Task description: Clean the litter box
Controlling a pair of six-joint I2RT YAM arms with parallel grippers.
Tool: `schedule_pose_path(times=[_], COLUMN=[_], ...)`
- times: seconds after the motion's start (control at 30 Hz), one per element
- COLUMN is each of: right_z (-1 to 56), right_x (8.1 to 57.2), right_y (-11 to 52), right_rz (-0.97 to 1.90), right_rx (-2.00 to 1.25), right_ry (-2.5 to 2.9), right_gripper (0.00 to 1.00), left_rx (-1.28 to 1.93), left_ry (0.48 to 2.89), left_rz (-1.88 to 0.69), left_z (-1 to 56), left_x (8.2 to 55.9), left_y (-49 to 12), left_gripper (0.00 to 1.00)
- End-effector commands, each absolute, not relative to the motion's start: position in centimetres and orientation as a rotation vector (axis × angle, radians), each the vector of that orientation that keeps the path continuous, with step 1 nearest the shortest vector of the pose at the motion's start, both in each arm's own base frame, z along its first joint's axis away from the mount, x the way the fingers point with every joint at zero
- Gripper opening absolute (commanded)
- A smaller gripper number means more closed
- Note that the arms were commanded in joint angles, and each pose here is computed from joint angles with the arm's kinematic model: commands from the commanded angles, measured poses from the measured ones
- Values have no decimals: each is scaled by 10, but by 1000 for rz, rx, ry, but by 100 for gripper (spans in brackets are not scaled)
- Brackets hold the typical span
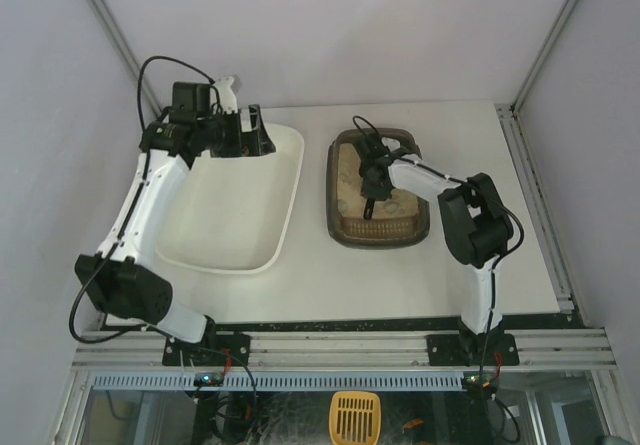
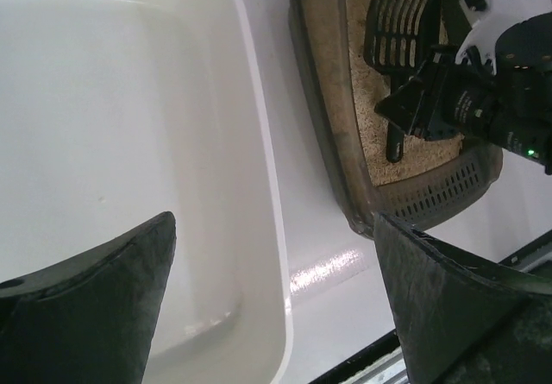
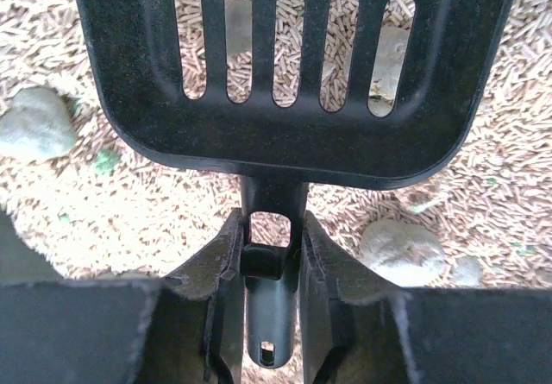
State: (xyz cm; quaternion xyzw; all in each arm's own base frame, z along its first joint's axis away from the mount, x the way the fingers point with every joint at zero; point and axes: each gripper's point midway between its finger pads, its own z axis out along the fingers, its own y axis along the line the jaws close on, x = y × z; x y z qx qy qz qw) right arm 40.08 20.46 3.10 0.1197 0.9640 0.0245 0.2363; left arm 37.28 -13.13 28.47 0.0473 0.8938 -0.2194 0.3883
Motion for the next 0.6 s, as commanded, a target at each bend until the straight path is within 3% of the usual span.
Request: schedule_pose_path(times=[0.0,0.2,0.57], right_z=[99,130,164], right_x=[414,406,362], right_y=[210,209,235], right_rz=[136,126,331], right_rx=[194,51,-121], right_ry=[2534,2532,2538], right_gripper=[0,0,0], left_rx=[342,445,590], left_ry=[2281,2298,2064], left_rz=[-676,-743,-1081], left_z=[292,283,308], left_x=[375,396,413], left_y=[-163,-189,-268], left_gripper=[100,100,100])
